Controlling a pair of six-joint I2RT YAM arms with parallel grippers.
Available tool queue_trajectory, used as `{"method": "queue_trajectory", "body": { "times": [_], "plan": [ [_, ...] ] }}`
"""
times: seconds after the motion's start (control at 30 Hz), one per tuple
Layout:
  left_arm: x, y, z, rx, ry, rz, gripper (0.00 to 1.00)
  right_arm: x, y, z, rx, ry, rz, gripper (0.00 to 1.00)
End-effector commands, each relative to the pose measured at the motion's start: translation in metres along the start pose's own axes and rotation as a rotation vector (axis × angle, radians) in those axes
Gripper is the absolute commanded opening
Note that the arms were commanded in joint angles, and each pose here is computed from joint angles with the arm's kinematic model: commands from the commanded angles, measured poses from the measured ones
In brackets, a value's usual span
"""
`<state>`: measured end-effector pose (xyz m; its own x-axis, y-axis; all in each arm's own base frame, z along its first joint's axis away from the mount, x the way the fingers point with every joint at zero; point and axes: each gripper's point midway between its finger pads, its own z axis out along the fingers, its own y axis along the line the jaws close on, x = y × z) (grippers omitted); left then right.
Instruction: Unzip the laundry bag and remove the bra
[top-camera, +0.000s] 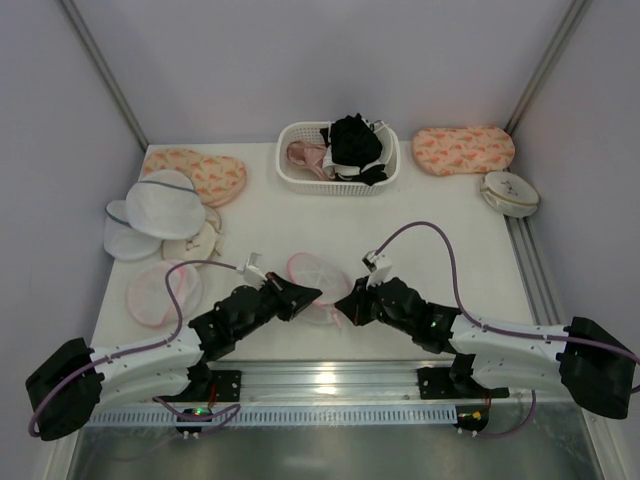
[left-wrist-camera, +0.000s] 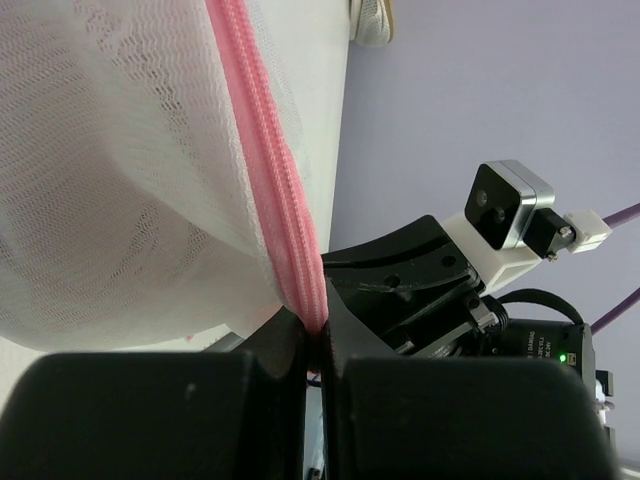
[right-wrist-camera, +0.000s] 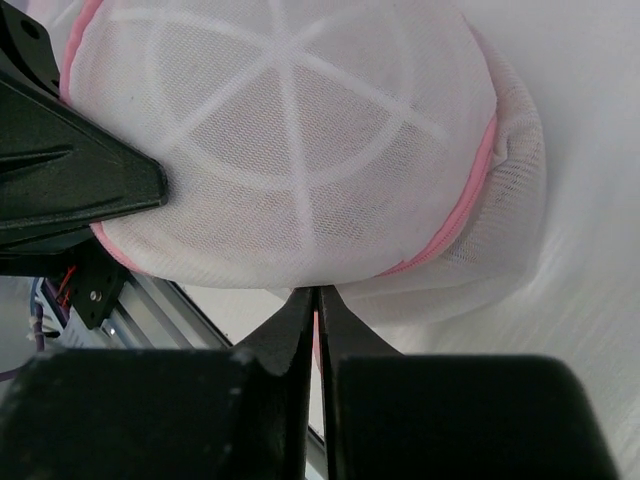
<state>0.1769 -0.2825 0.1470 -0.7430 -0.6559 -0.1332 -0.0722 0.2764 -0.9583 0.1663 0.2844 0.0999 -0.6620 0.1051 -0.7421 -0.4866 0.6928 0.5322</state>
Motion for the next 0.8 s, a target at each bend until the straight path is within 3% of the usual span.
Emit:
{"method": "queue_trajectory", "body": {
  "times": [0.0,0.27,0.5,0.7,0.77],
  "plan": [
    [-0.001,-0.012,-0.004,0.042,0.001,-0.003,0.0,-0.028,0.0,-0.004,0.049,-0.088,-0.019,0.04],
    [0.001,0.0,-0.008,-0.007,0.012,0.036,0.0,-0.01,-0.049,-0.03,0.332,0.069,-0.111,0.04],
    [0.01,0.011,-0.011,-0.046,0.071,0.105,0.0,-0.018,-0.079,-0.044,0.522,0.081,-0.187,0.04],
    [0.006,0.001,-0.005,-0.054,0.092,0.26,0.0,-0.018,-0.083,-0.047,0.555,0.097,-0.205,0.04],
    [0.002,0.001,0.002,-0.063,0.09,0.31,0.09,-0.019,-0.08,-0.048,0.532,0.092,-0.198,0.04]
  ]
}}
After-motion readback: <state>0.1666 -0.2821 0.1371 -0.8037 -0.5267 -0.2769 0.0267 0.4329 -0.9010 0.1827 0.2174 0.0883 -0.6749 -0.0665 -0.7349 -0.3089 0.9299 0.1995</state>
